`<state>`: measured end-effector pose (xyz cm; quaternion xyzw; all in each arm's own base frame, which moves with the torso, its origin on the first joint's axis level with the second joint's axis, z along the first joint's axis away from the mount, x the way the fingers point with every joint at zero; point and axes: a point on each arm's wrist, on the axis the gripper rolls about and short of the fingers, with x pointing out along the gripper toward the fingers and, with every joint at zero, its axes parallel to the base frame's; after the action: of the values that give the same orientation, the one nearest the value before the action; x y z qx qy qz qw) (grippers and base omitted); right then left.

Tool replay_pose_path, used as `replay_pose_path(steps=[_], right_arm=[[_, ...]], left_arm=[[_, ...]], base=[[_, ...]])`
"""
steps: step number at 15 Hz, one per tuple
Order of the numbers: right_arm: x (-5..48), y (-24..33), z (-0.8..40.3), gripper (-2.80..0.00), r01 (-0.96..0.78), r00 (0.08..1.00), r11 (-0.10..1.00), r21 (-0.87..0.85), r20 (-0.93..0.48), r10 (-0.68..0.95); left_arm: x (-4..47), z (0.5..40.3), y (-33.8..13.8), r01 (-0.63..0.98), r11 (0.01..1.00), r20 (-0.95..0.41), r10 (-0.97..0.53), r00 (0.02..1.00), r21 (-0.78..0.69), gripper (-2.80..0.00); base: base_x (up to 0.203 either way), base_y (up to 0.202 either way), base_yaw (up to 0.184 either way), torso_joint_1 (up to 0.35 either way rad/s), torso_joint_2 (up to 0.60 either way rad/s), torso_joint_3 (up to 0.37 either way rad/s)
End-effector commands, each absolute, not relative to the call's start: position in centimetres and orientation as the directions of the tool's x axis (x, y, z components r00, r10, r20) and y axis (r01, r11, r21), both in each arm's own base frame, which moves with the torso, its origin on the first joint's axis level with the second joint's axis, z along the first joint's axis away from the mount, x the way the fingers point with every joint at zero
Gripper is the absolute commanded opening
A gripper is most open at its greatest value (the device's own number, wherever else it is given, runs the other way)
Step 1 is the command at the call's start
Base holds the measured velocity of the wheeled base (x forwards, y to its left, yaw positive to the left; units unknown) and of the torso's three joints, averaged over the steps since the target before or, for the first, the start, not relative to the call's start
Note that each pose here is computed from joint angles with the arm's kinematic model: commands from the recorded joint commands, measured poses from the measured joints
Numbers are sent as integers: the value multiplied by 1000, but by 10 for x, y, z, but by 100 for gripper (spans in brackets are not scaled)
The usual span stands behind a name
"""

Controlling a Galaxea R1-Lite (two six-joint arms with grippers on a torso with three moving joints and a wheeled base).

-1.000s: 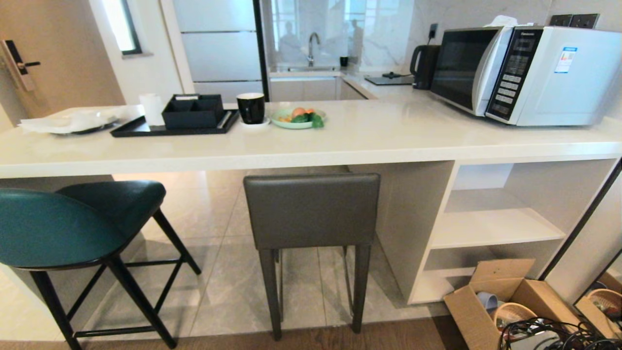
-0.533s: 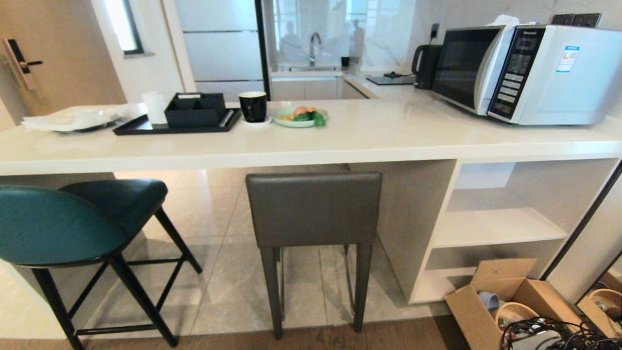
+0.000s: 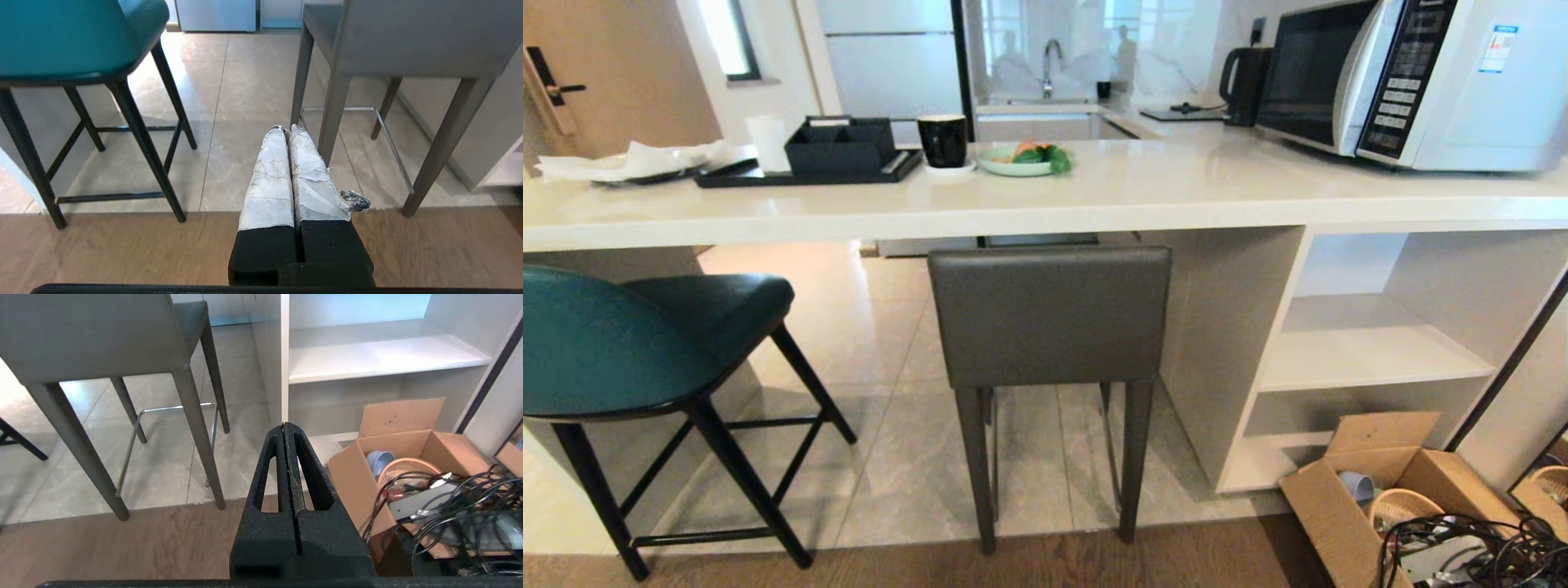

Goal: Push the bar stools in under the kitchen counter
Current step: Pull the gray chair out from under the dining table

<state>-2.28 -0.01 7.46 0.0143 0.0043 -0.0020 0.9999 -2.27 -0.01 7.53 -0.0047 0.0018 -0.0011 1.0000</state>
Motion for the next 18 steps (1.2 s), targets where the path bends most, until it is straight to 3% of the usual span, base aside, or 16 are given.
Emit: replay_pose_path(steps=[1, 9, 18], right_arm=[[-23, 0, 74, -280, 3, 1000, 1000, 29, -12, -3], [-23, 0, 75, -280, 3, 1000, 1000, 29, -11, -3], [-23, 0, 74, -280, 3, 1000, 1000, 29, -12, -3]], left_arm=[[-23, 76, 0, 2, 1000, -2, -2, 1000, -9, -280], [-23, 76, 0, 2, 1000, -2, -2, 1000, -9, -280], [-23, 76, 0, 2, 1000, -2, -2, 1000, -10, -280]], base=[[0, 0, 0, -97, 278, 175], [0, 0, 0, -12, 41, 26], [184, 0, 1, 0, 3, 5]])
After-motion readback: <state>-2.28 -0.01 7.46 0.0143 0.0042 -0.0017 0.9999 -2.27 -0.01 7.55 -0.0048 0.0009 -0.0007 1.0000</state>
